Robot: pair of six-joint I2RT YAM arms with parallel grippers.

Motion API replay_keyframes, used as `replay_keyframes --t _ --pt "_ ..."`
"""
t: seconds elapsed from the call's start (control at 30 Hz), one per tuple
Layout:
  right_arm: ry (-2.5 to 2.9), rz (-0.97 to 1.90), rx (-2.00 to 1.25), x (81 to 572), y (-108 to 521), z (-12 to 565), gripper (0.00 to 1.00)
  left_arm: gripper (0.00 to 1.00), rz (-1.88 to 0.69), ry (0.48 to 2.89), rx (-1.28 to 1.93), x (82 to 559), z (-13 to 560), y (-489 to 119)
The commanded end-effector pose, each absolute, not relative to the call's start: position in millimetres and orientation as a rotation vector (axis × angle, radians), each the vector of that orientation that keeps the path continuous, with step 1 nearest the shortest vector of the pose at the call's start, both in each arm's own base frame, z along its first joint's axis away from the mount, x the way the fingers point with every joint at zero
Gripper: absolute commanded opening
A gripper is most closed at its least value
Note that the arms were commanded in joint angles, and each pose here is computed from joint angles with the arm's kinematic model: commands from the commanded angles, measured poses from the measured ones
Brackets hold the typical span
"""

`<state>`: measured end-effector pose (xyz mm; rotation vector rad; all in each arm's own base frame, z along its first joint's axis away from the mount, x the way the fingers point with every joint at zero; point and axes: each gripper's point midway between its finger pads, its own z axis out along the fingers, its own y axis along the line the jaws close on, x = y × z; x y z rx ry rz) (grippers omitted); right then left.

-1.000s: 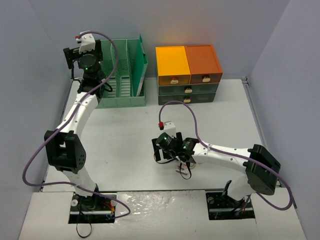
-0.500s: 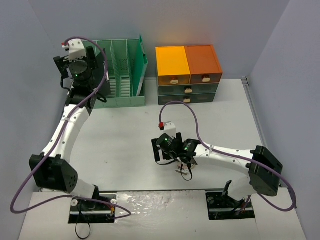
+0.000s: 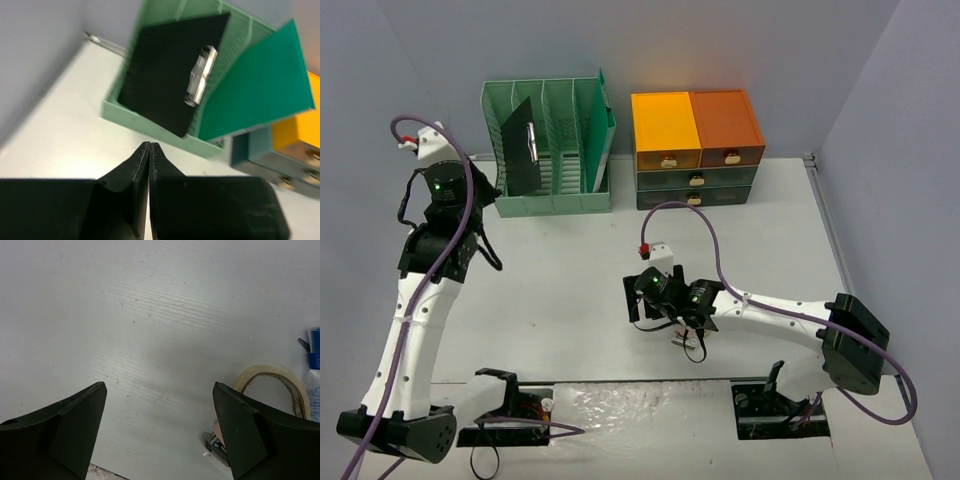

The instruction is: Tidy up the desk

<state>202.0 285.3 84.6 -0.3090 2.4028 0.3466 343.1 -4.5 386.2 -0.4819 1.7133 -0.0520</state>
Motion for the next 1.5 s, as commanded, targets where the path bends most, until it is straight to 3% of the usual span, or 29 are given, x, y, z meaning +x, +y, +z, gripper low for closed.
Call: replay_keyframes --t 0.0,0.1,0.4,0.47,0.97,1.47 --pt "2.34 0.396 -0.278 209 296 103 0.85 0.0 -0.414 1.888 -0.579 365 336 -52" --pt "2.338 0.393 -0.277 209 296 103 0.85 0.01 -0.545 1.913 -0.621 379 319 -68" --pt "2.336 0.372 -0.259 213 289 101 0.85 0.41 -0.727 1.908 -0.718 412 298 -78" --pt "2.339 0.368 -0.254 213 287 99 0.85 0.45 -0.75 1.895 -0.722 417 299 -77" --pt "2.35 0.352 -0.214 225 280 96 0.85 0.45 -0.91 1.95 -0.798 451 244 -91" --pt "2.355 0.353 -0.211 228 278 92 0.85 0.45 -0.914 1.848 -0.781 503 249 -86"
